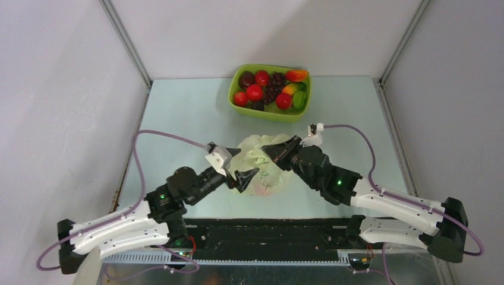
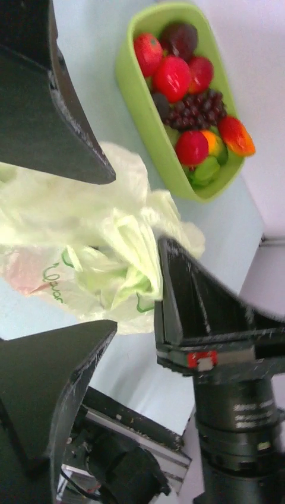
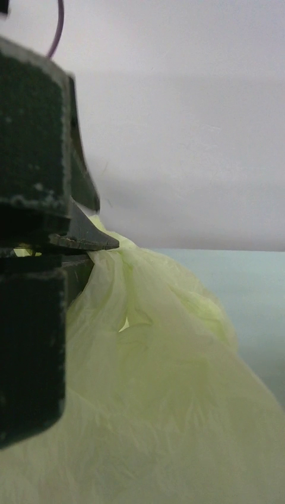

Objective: Place the fake fruits into the plastic bag and tie a complex knot

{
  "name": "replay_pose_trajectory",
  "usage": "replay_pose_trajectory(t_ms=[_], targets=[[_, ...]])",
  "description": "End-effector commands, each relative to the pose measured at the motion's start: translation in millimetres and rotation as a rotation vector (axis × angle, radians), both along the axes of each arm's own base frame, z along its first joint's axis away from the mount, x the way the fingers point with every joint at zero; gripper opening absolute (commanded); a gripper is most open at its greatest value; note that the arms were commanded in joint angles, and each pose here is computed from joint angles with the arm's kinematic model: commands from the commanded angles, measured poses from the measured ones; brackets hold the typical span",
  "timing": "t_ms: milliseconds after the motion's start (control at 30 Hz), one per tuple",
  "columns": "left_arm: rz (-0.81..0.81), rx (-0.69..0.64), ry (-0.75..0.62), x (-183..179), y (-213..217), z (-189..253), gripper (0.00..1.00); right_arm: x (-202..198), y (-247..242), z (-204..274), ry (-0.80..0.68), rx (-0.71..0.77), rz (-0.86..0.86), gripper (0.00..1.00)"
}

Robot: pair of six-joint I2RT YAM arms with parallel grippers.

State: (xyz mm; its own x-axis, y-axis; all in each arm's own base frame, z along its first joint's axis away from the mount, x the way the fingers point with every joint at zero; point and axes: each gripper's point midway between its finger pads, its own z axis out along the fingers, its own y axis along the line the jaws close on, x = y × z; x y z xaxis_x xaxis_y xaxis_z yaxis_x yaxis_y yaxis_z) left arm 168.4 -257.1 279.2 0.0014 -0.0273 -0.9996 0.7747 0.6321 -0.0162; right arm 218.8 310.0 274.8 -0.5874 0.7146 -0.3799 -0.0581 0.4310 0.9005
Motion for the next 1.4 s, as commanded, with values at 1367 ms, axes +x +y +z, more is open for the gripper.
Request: replay_pose_trajectory(t_ms=[1367], targets=[[-0.244,0.273,0.136,-1,-33,5,0.83,-43,-48,20,-0.548,-0.155,1.052,0.0]])
